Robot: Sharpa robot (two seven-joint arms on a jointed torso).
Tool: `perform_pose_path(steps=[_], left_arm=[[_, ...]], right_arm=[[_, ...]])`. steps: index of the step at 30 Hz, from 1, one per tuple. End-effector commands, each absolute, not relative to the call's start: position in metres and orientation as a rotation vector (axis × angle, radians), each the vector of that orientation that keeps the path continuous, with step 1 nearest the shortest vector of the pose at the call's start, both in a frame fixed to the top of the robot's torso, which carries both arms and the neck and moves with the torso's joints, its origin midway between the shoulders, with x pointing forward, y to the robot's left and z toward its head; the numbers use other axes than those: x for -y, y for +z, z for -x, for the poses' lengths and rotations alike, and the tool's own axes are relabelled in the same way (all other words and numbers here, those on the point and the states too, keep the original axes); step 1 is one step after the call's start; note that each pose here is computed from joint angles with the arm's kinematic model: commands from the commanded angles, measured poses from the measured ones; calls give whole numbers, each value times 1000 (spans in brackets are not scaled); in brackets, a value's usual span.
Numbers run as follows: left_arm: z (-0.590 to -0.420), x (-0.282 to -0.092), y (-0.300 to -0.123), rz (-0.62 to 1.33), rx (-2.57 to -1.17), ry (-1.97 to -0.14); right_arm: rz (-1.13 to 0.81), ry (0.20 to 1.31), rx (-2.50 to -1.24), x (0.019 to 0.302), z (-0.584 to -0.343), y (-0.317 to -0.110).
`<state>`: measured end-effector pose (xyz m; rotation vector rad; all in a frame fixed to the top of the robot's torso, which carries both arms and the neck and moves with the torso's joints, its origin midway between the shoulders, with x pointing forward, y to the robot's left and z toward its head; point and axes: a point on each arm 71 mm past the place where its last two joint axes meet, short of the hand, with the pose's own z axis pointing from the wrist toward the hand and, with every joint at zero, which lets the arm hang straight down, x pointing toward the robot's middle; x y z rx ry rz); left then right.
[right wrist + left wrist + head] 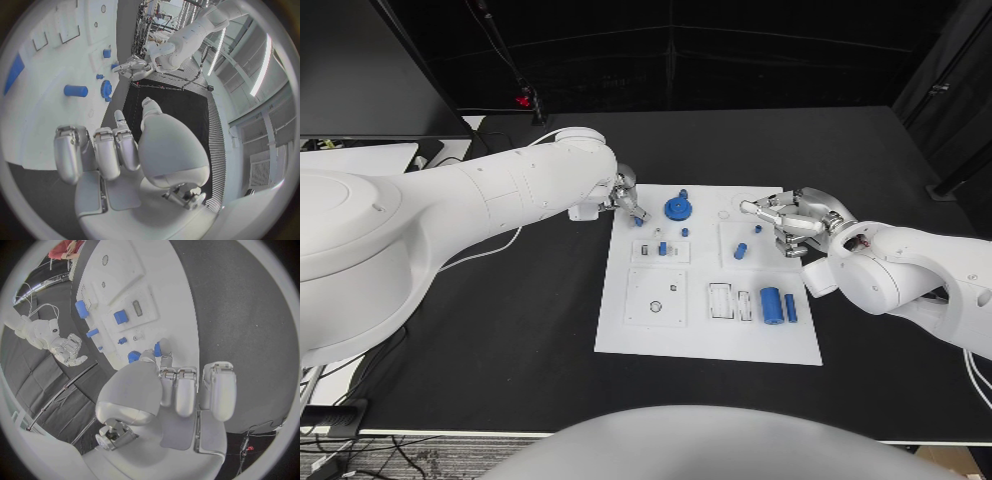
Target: Assemble the parts on the task board
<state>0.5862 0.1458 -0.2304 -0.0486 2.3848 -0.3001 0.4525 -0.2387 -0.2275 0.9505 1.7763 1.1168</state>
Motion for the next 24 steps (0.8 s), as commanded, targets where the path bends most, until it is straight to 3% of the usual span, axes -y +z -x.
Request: perform_pose_path(steps=[1,24], left_arm=[[-586,-144,-230,43,-2392,-327],[-585,-157,-219,105,-2259,-410]], right_arm=[[-943,1122,-1780,238,-453,-227],[-950,1111,-1780,241,-452,-229]])
